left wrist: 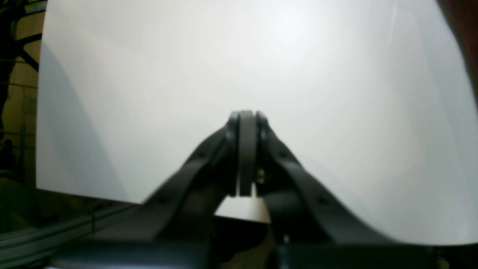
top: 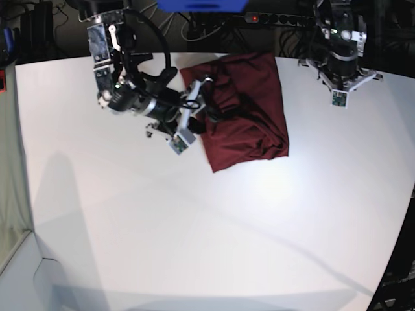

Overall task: Layout the t-shirt on the table in an organized manner, then fold the t-shirt properly
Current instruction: 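Press the folded end down onto the shirt with the right gripper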

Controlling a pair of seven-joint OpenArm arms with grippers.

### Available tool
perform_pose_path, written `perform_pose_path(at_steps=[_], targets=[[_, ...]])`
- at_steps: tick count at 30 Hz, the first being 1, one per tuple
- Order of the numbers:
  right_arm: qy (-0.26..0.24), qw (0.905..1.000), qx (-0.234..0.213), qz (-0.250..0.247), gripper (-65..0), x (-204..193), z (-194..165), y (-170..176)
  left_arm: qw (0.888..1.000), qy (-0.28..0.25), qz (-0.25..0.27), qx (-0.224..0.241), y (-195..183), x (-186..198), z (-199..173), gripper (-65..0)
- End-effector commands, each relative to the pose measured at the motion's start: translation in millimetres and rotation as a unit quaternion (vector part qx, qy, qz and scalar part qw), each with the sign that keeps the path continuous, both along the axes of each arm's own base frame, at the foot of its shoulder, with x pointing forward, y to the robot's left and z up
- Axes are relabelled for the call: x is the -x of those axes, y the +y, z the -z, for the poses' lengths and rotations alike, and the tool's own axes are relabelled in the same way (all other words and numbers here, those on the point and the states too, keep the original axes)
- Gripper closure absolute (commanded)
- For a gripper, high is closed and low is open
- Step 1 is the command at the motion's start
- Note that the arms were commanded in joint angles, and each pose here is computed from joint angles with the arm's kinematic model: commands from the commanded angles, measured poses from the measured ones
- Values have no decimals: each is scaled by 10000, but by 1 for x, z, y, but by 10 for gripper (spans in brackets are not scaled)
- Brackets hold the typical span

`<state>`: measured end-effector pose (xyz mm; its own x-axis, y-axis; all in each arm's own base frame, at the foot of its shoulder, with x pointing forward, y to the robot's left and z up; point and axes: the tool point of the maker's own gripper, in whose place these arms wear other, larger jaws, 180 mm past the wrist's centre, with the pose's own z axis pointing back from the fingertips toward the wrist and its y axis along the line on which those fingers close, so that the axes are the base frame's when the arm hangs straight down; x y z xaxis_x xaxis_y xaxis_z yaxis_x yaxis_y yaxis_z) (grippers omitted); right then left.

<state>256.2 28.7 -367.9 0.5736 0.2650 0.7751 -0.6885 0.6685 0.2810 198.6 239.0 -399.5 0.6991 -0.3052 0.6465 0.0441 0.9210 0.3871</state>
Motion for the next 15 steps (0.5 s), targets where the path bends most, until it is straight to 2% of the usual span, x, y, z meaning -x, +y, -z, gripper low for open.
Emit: perform_pose_path(at_steps=[1, 5, 6, 10, 15], targets=[[-243, 9994, -241, -7, -218, -7, -17, 6, 9998, -159, 29, -79, 3, -3, -9, -1], [-285, 9992, -264, -29, -22, -8, -20, 8, 9998, -189, 29, -79, 3, -6, -10, -1], [-308, 9992, -268, -30, 0, -8, -21, 8, 9998, -189, 29, -79, 3, -6, -10, -1], [-502, 9977, -337, -311, 0, 1, -36, 24, 9998, -180, 31, -89, 3, -6, -10, -1], [-721, 9897, -499, -1128, 0, 40, -56, 64, 9997, -197, 26, -122, 5, -7, -11, -1]])
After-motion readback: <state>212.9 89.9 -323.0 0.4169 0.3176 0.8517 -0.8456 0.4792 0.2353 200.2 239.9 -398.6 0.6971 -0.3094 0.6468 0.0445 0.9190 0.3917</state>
